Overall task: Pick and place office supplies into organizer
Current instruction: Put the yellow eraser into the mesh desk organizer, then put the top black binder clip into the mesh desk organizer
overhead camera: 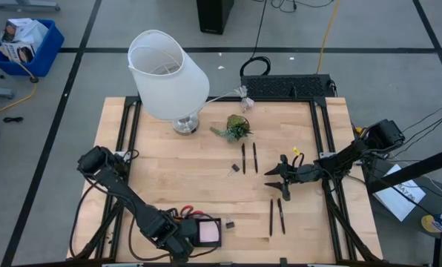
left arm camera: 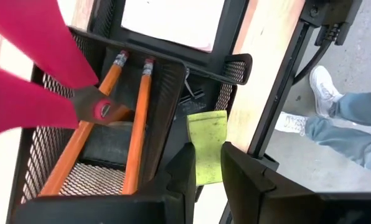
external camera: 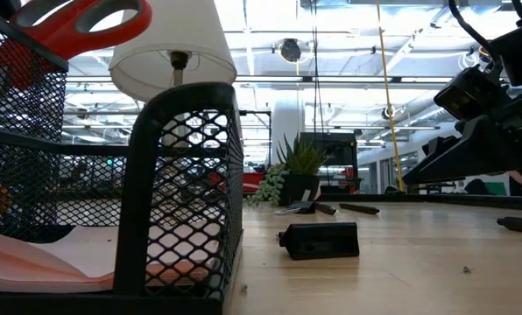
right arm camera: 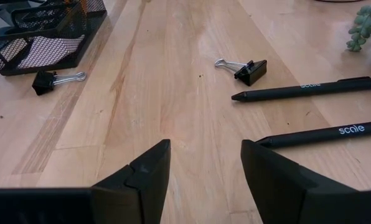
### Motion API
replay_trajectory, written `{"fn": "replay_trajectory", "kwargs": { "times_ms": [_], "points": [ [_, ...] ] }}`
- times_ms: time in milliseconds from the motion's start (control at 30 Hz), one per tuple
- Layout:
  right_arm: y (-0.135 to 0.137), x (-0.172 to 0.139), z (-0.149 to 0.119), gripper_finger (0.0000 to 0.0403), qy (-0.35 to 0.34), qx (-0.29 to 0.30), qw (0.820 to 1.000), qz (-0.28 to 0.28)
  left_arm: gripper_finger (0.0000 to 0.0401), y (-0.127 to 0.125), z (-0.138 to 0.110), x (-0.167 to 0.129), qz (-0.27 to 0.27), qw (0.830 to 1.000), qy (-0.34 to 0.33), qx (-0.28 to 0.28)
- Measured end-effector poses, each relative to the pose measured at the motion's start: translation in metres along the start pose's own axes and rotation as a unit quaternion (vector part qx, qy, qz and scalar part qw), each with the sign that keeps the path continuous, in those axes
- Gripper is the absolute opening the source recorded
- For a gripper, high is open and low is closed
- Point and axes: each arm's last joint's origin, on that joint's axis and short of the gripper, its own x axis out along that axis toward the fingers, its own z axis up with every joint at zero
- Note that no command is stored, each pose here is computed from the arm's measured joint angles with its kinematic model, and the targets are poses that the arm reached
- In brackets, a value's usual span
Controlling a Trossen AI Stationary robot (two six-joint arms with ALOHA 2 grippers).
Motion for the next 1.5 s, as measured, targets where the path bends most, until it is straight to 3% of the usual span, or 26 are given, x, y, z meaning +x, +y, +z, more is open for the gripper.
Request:
{"fn": "replay_trajectory", "kwargs": {
  "times_ms": [500, 900, 1200, 1500],
  "points": [
    [0.000, 0.000, 0.000, 0.0192, 0.000, 0.000, 1.000, 0.000, 0.0078, 0.000, 0.000, 0.000, 0.002, 1.000, -0.002, -0.019],
    [0.000, 0.000, 0.000, 0.0192, 0.000, 0.000, 1.000, 0.000, 0.0184, 0.000, 0.000, 0.000, -0.001, 0.999, -0.004, -0.047],
    [0.000, 0.000, 0.000, 0.0192, 0.000, 0.000, 1.000, 0.000, 0.0189, -0.003, 0.001, 0.000, -0.014, 0.997, -0.001, -0.069],
    [0.000, 0.000, 0.000, 0.0192, 0.000, 0.000, 1.000, 0.000, 0.0189, -0.004, 0.015, -0.013, -0.079, 0.993, -0.013, -0.081]
  ]
}}
